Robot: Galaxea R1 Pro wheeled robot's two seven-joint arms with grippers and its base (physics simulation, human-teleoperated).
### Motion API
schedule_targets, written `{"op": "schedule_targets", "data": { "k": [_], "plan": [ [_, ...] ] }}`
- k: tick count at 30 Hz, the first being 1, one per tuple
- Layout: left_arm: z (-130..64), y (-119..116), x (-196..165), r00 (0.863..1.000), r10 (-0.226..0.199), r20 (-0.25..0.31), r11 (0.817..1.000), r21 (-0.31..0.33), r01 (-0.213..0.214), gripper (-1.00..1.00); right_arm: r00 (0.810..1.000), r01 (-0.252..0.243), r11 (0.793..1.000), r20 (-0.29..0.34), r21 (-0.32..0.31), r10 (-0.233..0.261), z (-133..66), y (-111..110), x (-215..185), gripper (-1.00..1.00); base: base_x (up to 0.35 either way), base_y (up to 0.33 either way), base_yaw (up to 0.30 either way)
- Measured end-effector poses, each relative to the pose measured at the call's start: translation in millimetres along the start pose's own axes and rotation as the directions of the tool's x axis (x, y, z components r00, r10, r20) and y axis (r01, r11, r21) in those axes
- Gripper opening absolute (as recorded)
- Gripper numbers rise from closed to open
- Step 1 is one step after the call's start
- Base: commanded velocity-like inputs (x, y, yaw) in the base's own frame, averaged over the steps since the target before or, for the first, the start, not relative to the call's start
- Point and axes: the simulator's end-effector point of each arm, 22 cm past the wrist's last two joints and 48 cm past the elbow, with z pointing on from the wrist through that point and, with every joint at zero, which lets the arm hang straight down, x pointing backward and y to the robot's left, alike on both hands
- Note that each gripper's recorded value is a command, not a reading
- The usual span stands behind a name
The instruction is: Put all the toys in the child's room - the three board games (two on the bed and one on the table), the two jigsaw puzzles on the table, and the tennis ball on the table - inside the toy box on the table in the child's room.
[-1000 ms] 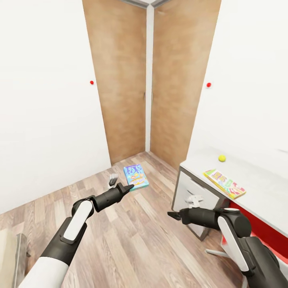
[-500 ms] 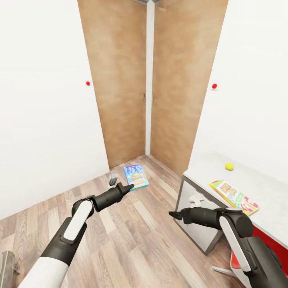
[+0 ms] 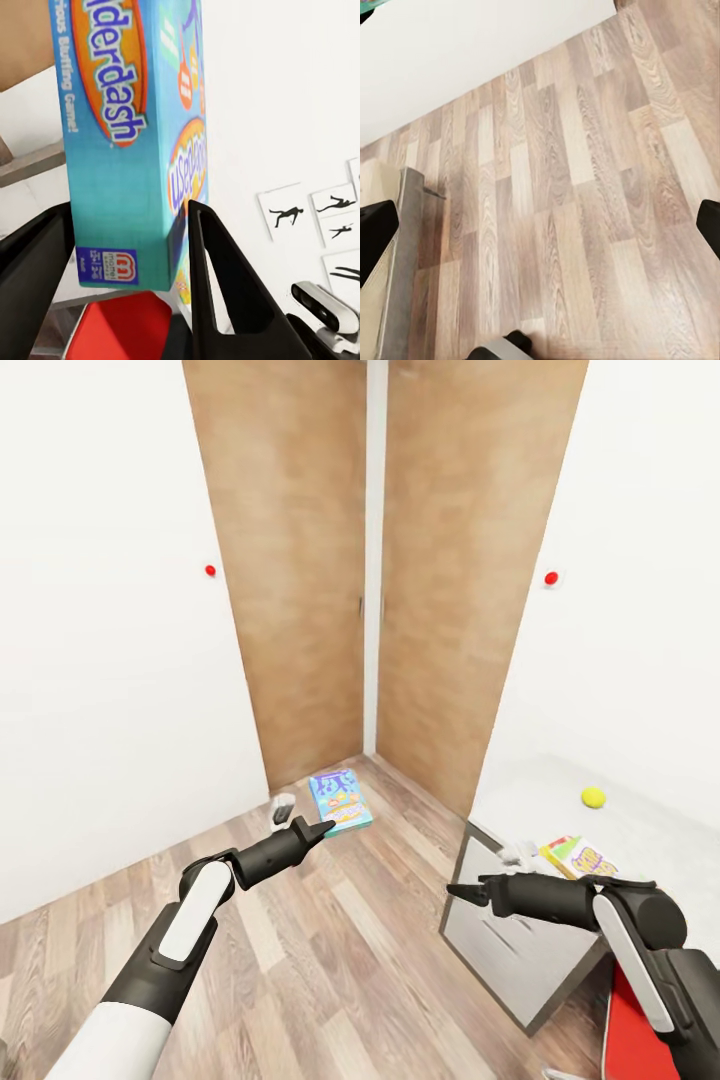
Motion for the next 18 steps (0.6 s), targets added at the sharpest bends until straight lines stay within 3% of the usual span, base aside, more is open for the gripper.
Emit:
{"op": "schedule_targets", "data": {
  "k": [7, 18],
  "plan": [
    [0.2, -0.1, 0.0, 1.0, 0.0, 0.0, 1.0, 0.001, 0.0, -1.0, 1.0, -0.007, 1.0, 0.018, -0.011, 0.007, -10.9, -5.2, -5.9, 1.0, 0.068, 0.009, -0.179],
    [0.1, -1.8, -0.3, 1.0, -0.001, 0.001, 1.0, 0.007, 0.001, -1.0, 0.999, -0.013, 1.0, 0.042, -0.005, 0.013, -24.4, -14.4, -14.1, 1.0, 0.013, 0.002, -0.269]
  ]
}}
